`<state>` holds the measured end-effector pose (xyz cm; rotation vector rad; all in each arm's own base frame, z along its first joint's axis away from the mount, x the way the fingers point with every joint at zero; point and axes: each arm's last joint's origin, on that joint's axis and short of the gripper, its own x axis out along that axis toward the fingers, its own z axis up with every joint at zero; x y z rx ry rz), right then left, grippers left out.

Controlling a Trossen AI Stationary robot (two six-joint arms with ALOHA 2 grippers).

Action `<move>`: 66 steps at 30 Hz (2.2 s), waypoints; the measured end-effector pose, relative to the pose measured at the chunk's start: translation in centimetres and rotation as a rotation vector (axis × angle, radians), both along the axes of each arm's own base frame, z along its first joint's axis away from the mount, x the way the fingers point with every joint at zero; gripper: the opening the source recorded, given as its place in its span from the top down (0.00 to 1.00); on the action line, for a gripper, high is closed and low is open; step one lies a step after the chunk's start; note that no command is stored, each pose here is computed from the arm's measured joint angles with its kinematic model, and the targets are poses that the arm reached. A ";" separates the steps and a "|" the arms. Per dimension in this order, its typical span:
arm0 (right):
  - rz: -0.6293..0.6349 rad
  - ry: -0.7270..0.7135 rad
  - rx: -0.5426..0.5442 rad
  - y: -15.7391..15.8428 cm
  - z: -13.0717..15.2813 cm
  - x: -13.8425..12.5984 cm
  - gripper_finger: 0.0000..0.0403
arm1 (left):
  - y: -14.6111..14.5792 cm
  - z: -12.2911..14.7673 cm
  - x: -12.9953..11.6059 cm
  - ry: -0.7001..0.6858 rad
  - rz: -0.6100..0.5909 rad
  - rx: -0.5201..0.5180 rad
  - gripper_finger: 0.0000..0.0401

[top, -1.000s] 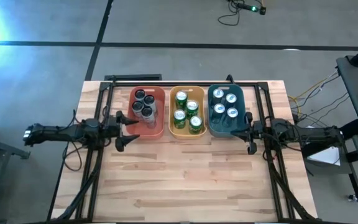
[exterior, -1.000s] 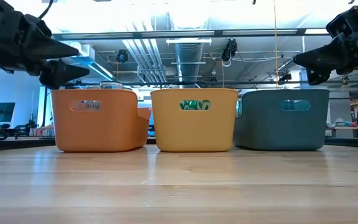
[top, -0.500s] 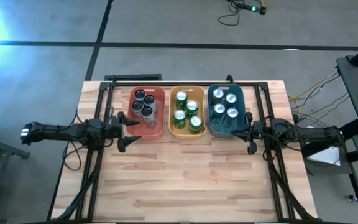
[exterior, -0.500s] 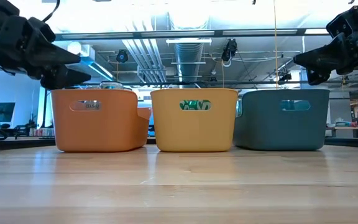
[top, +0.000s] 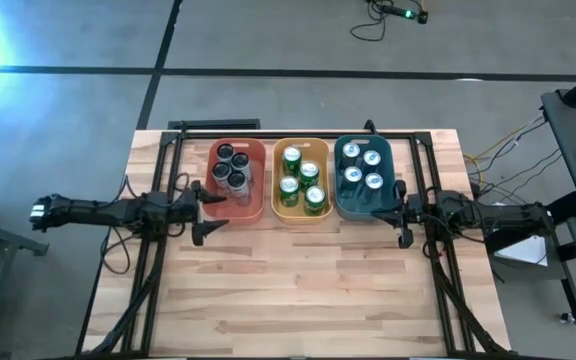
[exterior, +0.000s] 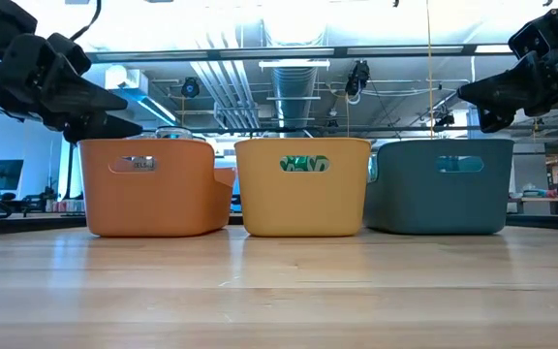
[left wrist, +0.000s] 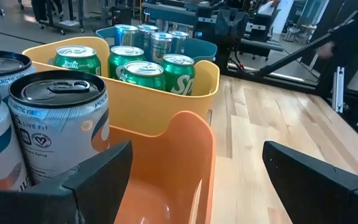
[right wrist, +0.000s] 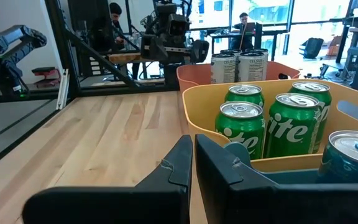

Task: Sort soda cans
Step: Return to Home Position

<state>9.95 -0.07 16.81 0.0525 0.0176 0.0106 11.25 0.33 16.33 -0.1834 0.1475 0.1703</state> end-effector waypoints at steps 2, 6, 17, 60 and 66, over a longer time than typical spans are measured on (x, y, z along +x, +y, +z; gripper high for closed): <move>0.000 0.000 0.000 0.0 0.0 0.0 0.97 | 0.0 -0.1 0.0 0.007 0.000 0.000 0.14; 0.000 0.000 0.000 0.0 0.0 0.0 0.97 | 0.0 -0.2 0.1 0.018 0.000 0.000 0.14; 0.000 0.000 0.000 0.0 0.0 0.0 0.97 | 0.0 -0.4 0.3 0.047 0.000 0.001 0.14; 0.000 0.000 0.000 0.0 0.0 0.0 0.97 | 0.0 -0.7 0.4 0.076 0.000 0.001 0.14; 0.000 0.000 0.000 0.0 0.0 0.0 0.97 | 0.0 -0.7 0.4 0.076 0.000 0.001 0.14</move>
